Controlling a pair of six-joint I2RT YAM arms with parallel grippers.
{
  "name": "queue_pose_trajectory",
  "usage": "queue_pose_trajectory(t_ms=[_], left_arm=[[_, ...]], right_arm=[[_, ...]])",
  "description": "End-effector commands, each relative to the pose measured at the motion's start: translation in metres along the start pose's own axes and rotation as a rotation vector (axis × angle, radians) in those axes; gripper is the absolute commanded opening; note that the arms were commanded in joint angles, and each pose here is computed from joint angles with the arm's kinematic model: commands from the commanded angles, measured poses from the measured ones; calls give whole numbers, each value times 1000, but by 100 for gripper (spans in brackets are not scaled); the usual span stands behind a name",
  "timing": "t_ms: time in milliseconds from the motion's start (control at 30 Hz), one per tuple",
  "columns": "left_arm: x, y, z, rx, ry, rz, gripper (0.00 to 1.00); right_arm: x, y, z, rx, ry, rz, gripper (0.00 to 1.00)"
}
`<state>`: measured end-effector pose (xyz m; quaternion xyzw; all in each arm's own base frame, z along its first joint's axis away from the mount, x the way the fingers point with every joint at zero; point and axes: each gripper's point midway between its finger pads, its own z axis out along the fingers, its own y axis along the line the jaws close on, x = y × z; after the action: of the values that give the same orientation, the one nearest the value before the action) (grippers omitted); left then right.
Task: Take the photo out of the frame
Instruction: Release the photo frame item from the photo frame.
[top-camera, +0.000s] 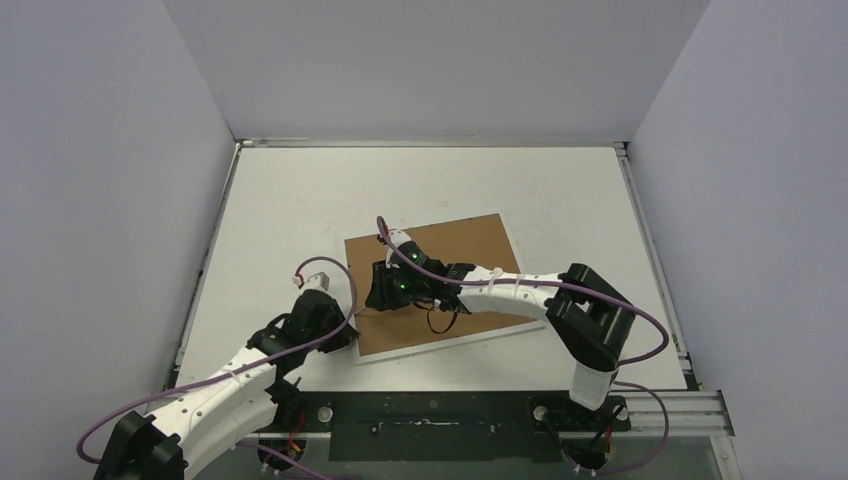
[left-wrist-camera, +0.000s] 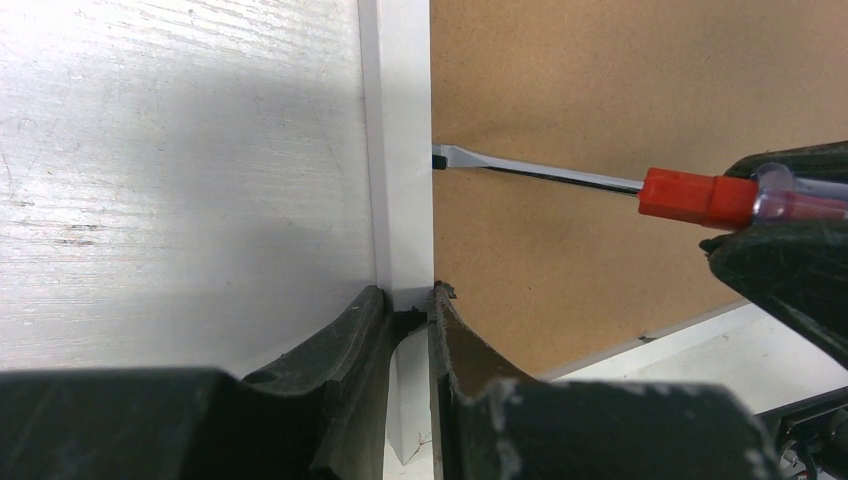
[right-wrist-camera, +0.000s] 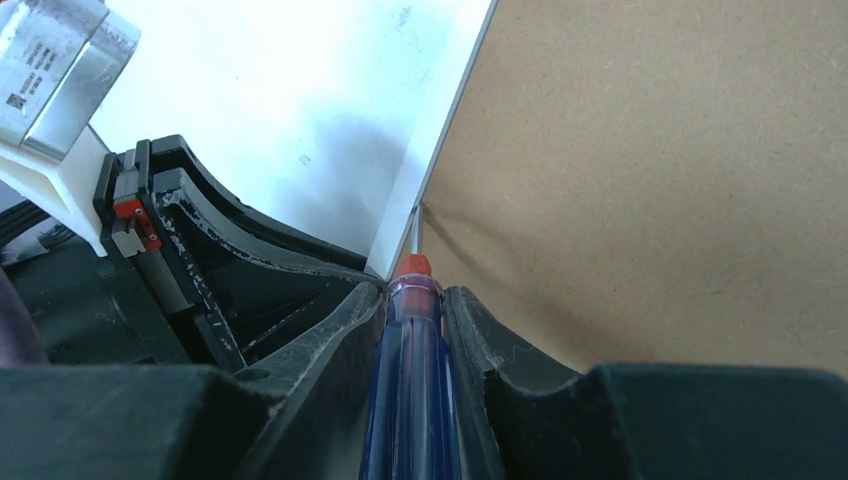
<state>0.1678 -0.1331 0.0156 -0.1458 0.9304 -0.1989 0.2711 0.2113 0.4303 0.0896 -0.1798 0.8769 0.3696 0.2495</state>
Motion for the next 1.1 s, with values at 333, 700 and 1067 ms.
queue_pose_trajectory(t_ms=[333, 700, 1067], left_arm=[[19, 7, 1, 4, 60, 0, 0], [18, 7, -2, 14, 45, -14, 0], [5, -7, -14, 84, -9, -5, 42]], right_arm=[[18, 44, 8, 74, 102, -194, 0], [17, 49, 10, 138, 86, -256, 0], [-17, 15, -30, 90, -80, -21, 0]])
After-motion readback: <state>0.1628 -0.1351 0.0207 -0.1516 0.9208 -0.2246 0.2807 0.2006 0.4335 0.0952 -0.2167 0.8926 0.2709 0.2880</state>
